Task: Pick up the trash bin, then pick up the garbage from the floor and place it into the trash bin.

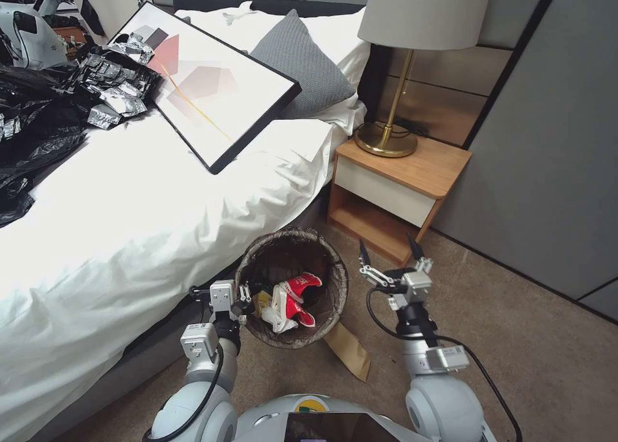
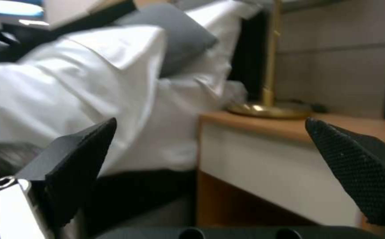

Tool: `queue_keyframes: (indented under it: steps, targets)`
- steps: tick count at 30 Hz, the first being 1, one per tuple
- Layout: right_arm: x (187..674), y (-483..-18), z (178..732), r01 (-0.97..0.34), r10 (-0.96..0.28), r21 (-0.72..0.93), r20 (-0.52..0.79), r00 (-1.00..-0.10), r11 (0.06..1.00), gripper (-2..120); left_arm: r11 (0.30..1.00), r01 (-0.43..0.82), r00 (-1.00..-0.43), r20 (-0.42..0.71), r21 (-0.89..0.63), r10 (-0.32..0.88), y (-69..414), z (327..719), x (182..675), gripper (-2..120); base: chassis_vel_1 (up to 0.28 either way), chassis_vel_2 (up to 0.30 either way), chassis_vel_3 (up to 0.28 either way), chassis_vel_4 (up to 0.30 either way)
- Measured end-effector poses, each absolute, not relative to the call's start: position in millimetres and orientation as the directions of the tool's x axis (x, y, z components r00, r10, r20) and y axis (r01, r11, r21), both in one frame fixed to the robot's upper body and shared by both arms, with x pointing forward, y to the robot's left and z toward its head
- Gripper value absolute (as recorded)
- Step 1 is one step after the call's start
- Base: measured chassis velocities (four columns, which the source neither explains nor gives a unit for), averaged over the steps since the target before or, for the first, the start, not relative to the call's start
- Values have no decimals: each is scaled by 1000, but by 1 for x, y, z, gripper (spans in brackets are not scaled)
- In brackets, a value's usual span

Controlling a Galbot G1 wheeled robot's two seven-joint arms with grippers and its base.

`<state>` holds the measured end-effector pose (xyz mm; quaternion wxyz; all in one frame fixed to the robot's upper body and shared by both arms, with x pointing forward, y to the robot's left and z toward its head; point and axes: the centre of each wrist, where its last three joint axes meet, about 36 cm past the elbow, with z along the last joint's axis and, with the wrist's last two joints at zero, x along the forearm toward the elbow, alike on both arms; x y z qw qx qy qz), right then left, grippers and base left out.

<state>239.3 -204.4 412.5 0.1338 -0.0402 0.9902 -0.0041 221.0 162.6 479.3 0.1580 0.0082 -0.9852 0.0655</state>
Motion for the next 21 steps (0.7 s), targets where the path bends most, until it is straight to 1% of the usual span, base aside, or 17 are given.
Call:
queue_keyframes:
  steps: [1, 5, 18, 21]
  targets:
    - [235, -206, 408, -59, -61, -17, -256, -965, 998, 100, 991, -37, -950, 312, -126, 5, 163, 479, 221, 2, 0, 0, 0, 0]
    - [230, -210, 401, -43, -48, -25, -259, -965, 999, 100, 991, -37, -950, 312, -126, 5, 163, 479, 221, 2, 0, 0, 0, 0]
    - [230, -213, 396, -70, -79, -42, -271, -959, 997, 100, 991, -37, -950, 312, -126, 5, 163, 479, 221, 2, 0, 0, 0, 0]
    - [231, -213, 396, -76, -86, -45, -273, -958, 996, 100, 991, -37, -950, 312, -126, 5, 163, 479, 221, 2, 60, -50, -65, 60]
